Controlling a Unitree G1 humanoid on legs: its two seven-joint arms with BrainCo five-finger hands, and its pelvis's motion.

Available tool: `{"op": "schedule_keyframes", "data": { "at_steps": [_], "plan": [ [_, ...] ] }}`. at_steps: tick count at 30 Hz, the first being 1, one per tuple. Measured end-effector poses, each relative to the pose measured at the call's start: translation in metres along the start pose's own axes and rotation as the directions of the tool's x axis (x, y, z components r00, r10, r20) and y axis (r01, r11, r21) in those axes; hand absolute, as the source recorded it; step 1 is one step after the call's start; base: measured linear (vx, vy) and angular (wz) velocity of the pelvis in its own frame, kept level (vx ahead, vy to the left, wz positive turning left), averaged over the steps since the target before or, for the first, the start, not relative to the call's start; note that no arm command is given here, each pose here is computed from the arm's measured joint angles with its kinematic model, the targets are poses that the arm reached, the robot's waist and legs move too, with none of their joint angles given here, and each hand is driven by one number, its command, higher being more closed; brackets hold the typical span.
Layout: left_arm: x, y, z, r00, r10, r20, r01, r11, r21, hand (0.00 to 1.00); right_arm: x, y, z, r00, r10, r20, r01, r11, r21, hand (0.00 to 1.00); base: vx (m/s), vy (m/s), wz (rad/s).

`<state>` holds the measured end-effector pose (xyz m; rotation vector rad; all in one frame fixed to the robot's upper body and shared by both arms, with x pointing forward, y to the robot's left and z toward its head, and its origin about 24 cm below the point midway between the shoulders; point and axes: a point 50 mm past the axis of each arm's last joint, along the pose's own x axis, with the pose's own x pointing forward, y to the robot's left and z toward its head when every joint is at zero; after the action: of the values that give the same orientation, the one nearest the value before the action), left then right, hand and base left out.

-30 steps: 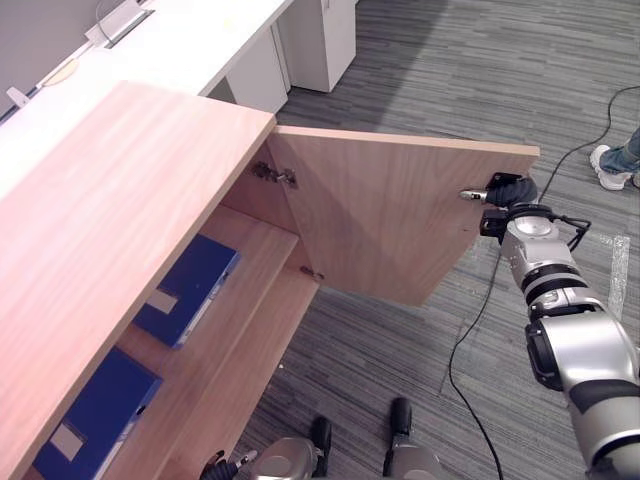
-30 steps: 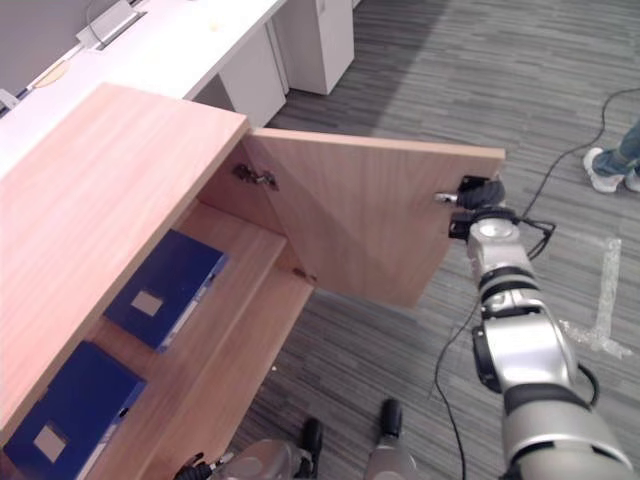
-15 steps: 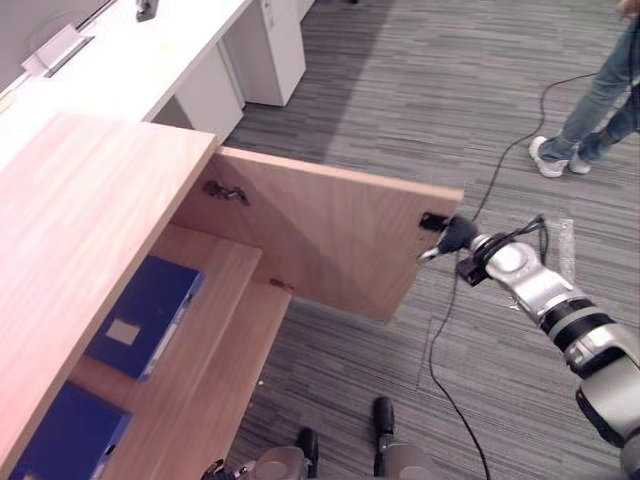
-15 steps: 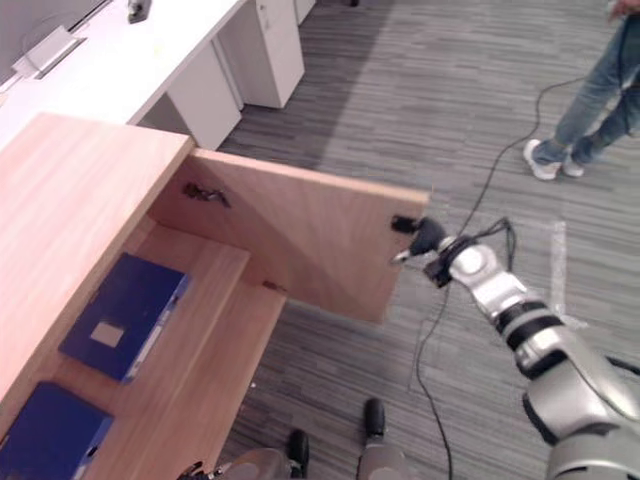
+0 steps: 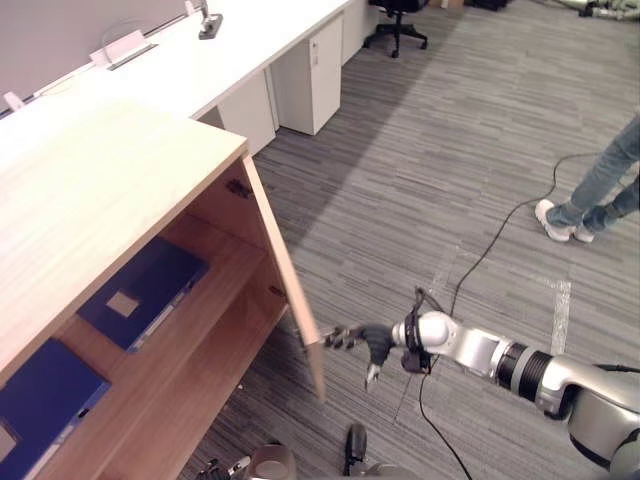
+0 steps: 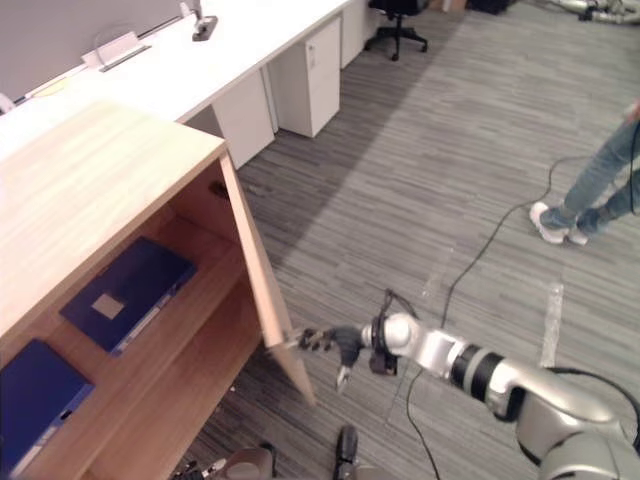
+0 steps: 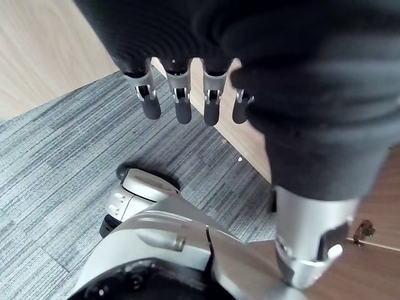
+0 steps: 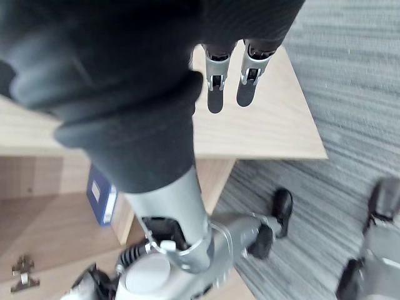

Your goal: Walk over to the cabinet, pick up the folder, carry it to the office cabinet, place the folder inside the office cabinet, then close the office cabinet door

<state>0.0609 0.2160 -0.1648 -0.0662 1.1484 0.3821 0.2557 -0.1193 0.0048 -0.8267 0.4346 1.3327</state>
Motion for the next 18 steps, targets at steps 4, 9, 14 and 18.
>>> {"op": "schedule_keyframes", "data": {
  "at_steps": [4,9,14,18],
  "plan": [
    [0.001,0.008,0.003,1.0,0.005,0.0,-0.005,1.0,0.013,0.0,0.002,0.02,-0.015,0.989,0.12,-0.081,-0.121,0.993,-0.011,0.0,0.01,0.037,0.27],
    [0.001,0.011,0.004,1.0,0.001,0.001,-0.001,1.0,0.01,0.0,0.0,0.026,-0.025,0.98,0.145,-0.137,-0.149,0.989,-0.022,0.0,0.01,0.07,0.48],
    [0.001,0.016,0.001,1.0,-0.001,-0.018,0.002,0.999,0.053,0.0,0.011,0.056,-0.048,0.978,0.161,-0.136,-0.141,0.979,0.147,0.0,0.07,0.106,0.88],
    [0.001,0.008,0.001,0.999,-0.035,-0.022,0.038,0.992,0.121,0.0,0.023,0.037,-0.081,0.967,-0.098,-0.235,0.184,0.908,0.376,0.0,0.08,0.208,0.53]
  ]
}}
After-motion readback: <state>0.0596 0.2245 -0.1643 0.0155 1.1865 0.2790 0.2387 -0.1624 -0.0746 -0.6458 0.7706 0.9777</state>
